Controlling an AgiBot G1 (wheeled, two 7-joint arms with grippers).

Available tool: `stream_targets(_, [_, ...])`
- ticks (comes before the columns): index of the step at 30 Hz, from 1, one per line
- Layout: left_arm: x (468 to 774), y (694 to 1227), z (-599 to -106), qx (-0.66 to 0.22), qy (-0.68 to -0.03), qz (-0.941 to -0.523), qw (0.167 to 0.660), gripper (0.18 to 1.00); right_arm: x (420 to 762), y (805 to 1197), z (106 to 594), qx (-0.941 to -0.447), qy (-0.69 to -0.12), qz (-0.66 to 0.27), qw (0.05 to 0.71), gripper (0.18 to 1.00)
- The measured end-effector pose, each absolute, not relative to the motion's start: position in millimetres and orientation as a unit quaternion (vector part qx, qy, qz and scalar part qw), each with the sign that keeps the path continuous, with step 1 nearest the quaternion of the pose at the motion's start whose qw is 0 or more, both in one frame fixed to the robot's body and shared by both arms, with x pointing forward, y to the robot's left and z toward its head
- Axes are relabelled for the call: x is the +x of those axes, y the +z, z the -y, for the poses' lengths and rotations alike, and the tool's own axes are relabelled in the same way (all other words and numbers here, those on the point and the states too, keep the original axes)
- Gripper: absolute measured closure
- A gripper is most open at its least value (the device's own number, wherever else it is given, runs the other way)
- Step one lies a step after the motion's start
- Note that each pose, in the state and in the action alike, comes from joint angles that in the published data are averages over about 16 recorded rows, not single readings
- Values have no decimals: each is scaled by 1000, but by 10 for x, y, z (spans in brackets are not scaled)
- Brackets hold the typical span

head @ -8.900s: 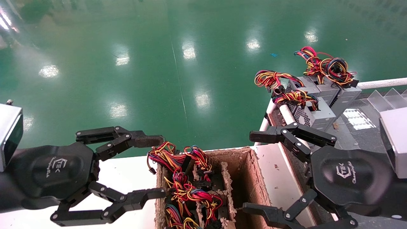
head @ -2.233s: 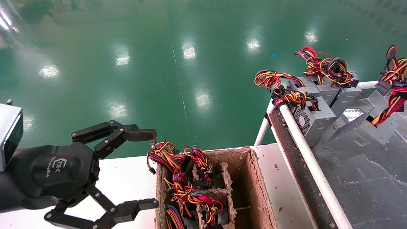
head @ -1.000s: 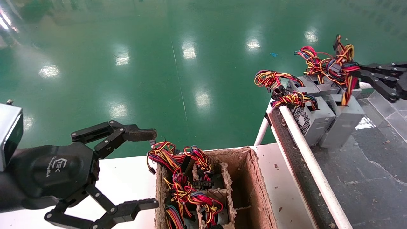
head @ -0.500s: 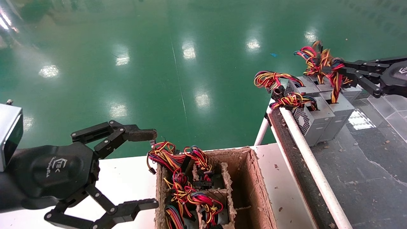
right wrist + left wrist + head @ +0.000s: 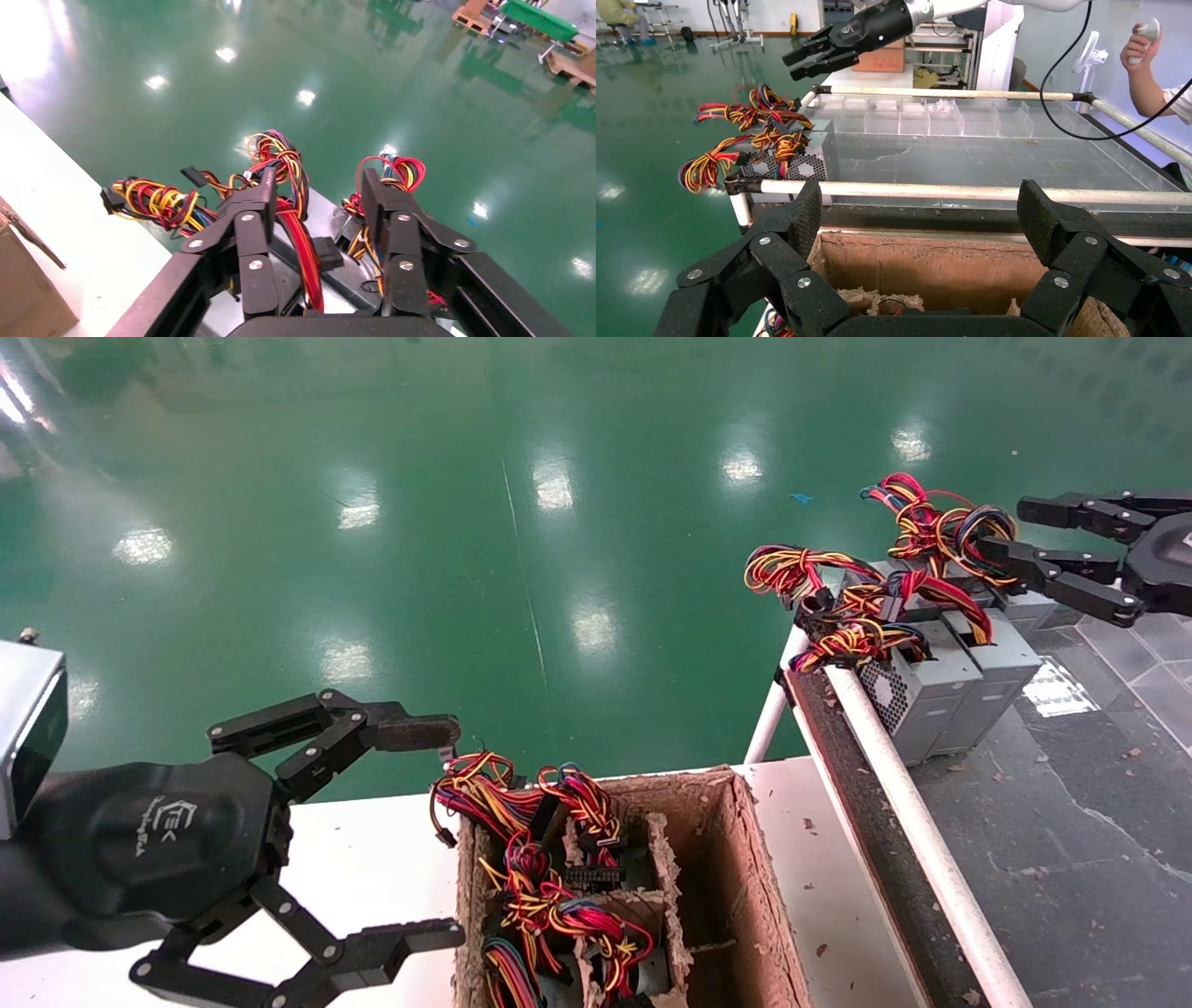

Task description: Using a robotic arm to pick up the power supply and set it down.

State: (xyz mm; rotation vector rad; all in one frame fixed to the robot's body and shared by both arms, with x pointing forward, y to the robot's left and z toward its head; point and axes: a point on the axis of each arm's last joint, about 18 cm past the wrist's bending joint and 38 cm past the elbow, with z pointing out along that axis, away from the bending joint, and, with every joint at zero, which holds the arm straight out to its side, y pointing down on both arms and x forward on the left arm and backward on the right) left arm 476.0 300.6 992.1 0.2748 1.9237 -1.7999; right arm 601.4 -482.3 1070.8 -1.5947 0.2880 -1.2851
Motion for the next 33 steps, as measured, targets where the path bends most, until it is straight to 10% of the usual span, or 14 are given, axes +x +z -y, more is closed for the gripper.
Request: stream_targets(33, [4761,9921,-3007,101,-659,-704,244,184,5591,10434,3909,-679,-428,1,597,201])
